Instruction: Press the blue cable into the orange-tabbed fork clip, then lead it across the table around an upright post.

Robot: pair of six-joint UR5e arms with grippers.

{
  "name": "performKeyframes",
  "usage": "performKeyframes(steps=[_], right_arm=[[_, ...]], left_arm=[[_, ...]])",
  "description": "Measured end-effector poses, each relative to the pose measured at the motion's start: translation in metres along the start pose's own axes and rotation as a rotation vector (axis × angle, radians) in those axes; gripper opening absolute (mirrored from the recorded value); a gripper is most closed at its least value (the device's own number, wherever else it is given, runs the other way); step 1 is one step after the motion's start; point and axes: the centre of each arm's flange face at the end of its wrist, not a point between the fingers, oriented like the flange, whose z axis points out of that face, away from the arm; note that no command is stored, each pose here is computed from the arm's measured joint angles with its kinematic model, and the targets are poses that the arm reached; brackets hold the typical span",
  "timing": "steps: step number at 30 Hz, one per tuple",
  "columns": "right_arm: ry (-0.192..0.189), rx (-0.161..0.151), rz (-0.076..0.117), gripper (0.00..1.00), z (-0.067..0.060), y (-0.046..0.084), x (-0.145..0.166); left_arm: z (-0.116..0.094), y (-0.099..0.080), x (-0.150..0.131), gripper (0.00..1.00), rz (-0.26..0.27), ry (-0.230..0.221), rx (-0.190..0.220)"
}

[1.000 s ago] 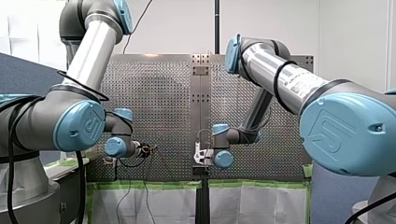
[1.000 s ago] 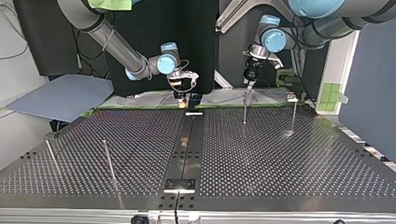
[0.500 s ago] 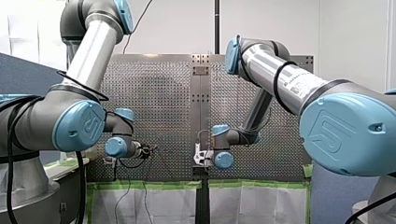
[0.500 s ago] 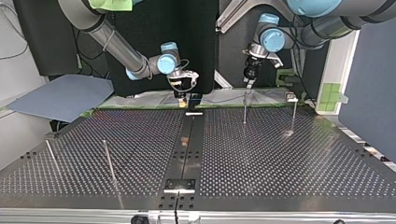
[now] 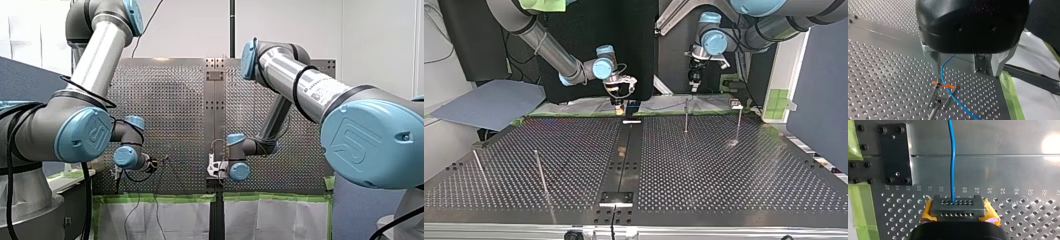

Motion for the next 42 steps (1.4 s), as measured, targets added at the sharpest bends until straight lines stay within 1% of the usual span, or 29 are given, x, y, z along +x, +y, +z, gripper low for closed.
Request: performKeyframes(steps=[3, 10, 36, 38, 42], right_arm=[[0.000, 0.000, 0.000, 0.00, 0.0000, 0.0000, 0.0000], [-0.002, 0.000, -0.001, 0.00, -0.0001, 0.0001, -0.0002], [-0.001, -0.001, -0.002, 0.00, 0.0005, 0.0007, 0.0005], [-0.001, -0.001, -0.002, 0.00, 0.0006, 0.0008, 0.0005], [-0.001, -0.001, -0.003, 0.00, 0.0006, 0.0010, 0.0005]], left_arm=[[-0.0004, 0.0003, 0.0002, 1.00, 0.002, 0.001, -0.006], [-0.0006, 0.0001, 0.0003, 1.00, 0.005, 0.003, -0.006], [-0.0007, -0.0018, 0.0006, 1.00, 0.005, 0.005, 0.013], [-0.0006, -0.0021, 0.0005, 1.00, 0.009, 0.004, 0.015], [-0.0014, -0.0064, 0.0008, 1.00, 0.036, 0.005, 0.035]])
